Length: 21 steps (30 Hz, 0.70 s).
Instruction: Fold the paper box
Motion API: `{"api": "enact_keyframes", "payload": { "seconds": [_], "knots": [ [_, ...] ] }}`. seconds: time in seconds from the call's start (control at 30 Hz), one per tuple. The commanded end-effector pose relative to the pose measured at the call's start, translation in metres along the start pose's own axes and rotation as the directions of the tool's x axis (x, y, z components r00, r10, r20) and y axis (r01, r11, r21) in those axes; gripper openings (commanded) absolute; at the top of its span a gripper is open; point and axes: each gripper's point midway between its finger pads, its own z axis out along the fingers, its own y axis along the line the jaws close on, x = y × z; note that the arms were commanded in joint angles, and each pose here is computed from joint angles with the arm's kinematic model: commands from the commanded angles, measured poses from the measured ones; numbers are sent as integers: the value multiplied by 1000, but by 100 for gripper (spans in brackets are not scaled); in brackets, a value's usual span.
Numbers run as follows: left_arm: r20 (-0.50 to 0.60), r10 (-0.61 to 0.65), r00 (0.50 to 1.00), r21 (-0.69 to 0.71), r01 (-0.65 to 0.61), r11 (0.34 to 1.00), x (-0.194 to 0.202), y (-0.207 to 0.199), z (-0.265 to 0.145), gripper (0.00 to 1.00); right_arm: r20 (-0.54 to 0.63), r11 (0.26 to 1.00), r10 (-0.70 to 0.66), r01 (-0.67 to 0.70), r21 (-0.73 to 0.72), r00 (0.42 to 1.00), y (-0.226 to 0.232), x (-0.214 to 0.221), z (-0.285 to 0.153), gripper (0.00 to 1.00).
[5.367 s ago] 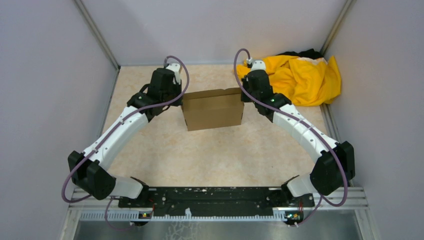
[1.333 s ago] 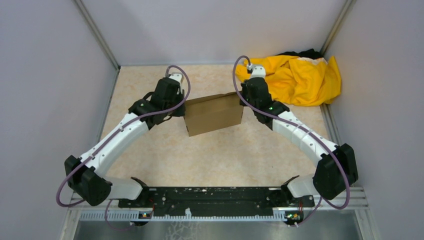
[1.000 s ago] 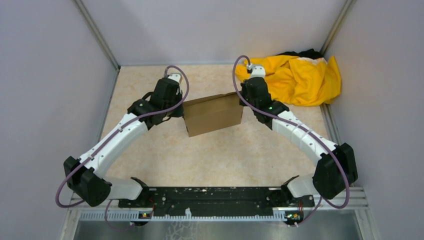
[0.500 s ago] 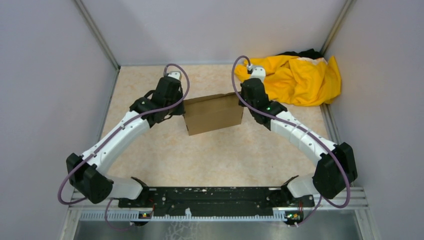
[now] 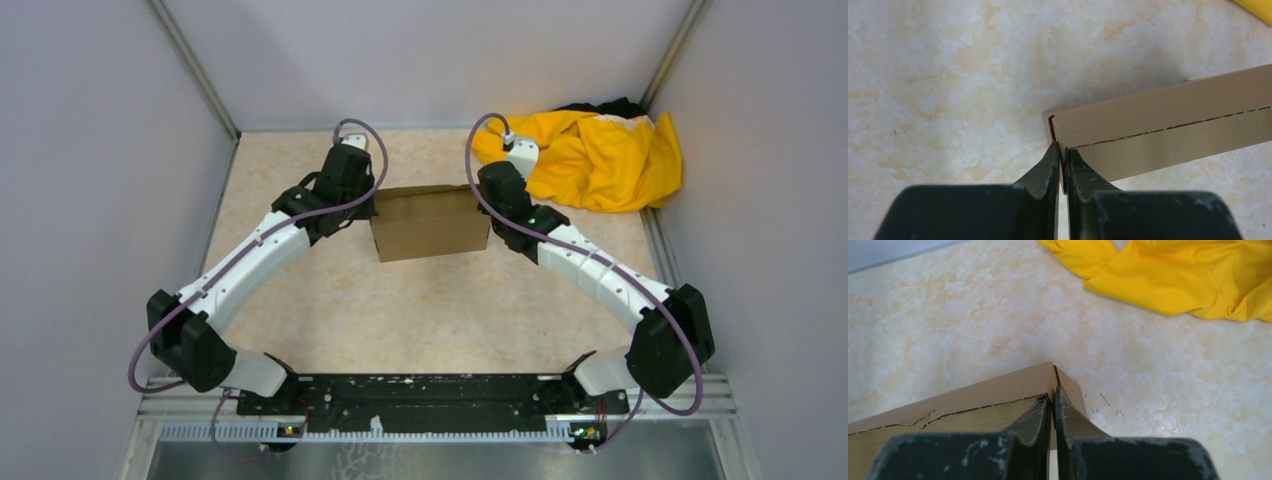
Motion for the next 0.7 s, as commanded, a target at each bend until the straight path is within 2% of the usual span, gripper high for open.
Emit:
{"api": "enact_keyframes", "payload": {
  "seconds": [0.0,0.4,0.67],
  "knots": [
    [-81,-10,997,91,17,996,21,-31,10,10,-155,999,-37,43,32,987,-8,58,-4,0],
    [-93,-21,995,61,27,998,46,-29,18,9,-163,999,-32,37,31,986,-9,70,0,0],
    [-63,6,998,31,-4,1000,67,-32,16,7,-163,999,-29,35,32,986,-11,75,0,0]
  ]
}}
